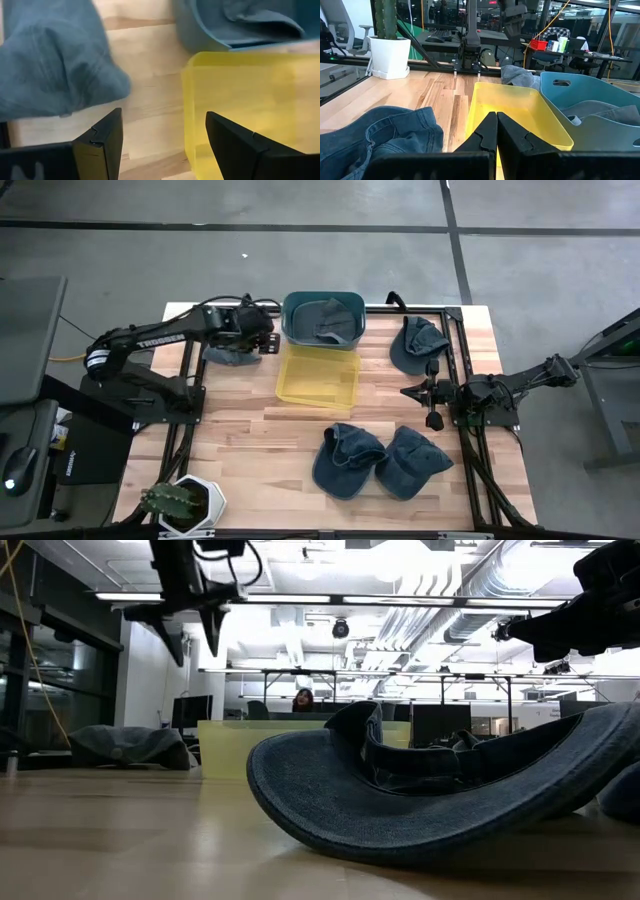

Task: Pick & Place hat
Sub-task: Put the gray cap into the blue bin

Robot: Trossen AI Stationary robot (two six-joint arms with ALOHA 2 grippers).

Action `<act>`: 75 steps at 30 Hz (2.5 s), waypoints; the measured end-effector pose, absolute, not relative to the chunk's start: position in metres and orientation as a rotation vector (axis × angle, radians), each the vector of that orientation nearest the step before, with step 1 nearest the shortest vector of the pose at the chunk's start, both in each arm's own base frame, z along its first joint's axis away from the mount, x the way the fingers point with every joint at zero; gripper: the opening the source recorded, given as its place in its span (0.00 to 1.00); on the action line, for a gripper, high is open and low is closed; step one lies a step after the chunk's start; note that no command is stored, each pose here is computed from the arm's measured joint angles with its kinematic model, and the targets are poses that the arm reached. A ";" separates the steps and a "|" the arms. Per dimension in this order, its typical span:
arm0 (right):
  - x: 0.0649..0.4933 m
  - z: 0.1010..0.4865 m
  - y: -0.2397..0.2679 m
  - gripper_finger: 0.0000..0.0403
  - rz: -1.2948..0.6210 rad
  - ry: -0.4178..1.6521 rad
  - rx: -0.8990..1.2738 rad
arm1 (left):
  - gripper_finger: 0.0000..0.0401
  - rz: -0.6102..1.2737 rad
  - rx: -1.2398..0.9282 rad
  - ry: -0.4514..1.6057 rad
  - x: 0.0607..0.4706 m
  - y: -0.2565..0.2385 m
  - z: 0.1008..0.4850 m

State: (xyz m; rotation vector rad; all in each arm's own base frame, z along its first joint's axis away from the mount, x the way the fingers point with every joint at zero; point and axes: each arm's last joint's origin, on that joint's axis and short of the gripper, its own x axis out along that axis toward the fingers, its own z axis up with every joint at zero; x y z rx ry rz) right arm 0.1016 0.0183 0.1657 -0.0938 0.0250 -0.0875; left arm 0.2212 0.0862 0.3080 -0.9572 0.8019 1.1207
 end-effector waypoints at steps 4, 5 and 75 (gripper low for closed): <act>0.102 0.166 0.018 0.00 -0.087 0.025 -0.094 | 0.56 1.179 -1.000 0.826 0.225 0.094 0.298; 0.102 0.166 0.018 0.00 -0.088 0.024 -0.094 | 0.56 1.191 -1.011 0.831 0.223 0.097 0.298; 0.102 0.166 0.018 0.00 -0.087 0.025 -0.094 | 0.82 1.622 -0.990 1.208 0.214 0.204 0.199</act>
